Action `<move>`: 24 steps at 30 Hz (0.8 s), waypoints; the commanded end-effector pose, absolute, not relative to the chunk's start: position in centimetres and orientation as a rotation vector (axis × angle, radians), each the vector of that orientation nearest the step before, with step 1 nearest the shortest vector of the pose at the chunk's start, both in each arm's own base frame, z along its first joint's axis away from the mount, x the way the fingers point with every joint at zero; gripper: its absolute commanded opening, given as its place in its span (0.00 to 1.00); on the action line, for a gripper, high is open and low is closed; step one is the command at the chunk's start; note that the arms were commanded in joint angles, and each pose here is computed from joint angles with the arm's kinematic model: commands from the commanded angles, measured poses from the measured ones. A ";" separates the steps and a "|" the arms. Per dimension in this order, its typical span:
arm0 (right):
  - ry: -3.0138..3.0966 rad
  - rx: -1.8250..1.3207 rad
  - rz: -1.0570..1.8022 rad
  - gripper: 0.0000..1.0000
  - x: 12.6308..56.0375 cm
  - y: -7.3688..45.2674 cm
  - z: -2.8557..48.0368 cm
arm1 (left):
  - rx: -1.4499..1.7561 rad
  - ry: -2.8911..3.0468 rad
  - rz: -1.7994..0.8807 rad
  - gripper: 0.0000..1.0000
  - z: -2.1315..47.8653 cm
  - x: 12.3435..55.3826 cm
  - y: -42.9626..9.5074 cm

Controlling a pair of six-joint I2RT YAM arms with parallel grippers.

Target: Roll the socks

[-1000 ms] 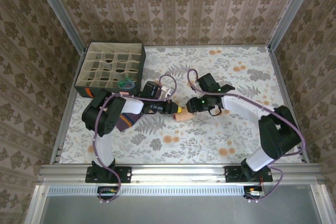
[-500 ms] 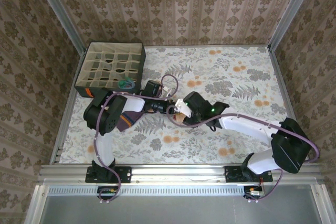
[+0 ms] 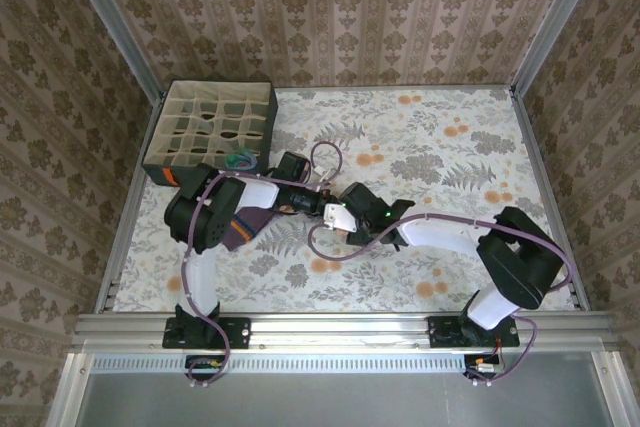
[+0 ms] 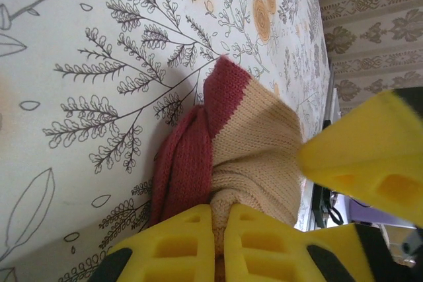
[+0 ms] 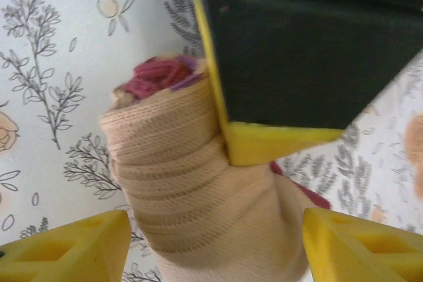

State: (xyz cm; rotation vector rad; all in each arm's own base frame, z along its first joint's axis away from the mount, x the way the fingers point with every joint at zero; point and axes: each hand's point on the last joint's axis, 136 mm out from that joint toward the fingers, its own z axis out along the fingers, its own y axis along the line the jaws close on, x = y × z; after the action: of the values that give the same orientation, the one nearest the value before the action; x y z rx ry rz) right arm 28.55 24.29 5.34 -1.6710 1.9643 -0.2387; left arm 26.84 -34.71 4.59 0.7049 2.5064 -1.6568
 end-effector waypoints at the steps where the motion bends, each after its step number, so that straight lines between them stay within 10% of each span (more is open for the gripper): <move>1: 1.950 -1.742 -0.195 0.68 28.4 25.2 4.5 | 0.671 2.599 -1.659 0.00 2.9 26.1 -33.7; 18: 1.987 -1.888 -0.147 0.69 28.8 25.6 1.1 | 0.695 2.581 -1.786 0.00 3.3 25.7 -34.0; 24: 2.091 -1.977 0.000 0.52 27.9 25.6 -0.3 | 0.704 2.564 -1.837 0.00 3.7 25.7 -34.2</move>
State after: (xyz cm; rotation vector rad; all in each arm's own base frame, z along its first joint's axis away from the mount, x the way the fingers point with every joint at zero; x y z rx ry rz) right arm 29.14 25.40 2.24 -1.8868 2.0298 -0.1243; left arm 26.13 -34.35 4.23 0.7036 2.5354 -1.7998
